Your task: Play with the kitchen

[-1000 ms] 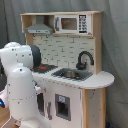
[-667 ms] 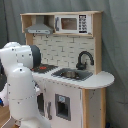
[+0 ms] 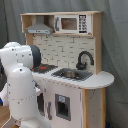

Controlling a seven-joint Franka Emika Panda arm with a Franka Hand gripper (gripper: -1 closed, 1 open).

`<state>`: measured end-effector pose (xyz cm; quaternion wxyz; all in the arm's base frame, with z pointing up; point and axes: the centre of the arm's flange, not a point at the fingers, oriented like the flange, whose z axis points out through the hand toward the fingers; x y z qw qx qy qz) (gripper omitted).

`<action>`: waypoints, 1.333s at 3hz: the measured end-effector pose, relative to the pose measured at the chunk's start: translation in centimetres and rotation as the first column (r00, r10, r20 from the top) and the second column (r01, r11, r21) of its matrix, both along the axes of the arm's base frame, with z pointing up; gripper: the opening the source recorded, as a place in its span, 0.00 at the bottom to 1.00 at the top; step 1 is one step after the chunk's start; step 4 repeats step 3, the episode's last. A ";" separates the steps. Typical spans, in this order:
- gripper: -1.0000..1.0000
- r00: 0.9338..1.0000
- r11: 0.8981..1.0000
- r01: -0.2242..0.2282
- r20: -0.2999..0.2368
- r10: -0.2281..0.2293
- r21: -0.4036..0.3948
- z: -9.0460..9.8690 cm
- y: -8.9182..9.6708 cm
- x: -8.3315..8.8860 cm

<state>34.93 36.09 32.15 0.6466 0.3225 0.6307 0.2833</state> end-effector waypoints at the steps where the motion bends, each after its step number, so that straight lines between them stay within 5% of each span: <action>1: 1.00 0.999 0.999 0.037 -0.034 -0.036 0.033 0.3 0.5 -0.9; 3: 1.00 0.996 0.997 0.073 -0.045 -0.072 0.024 2.2 2.6 -4.5; 4: 1.00 0.996 0.997 0.073 -0.045 -0.072 0.024 2.2 2.6 -4.5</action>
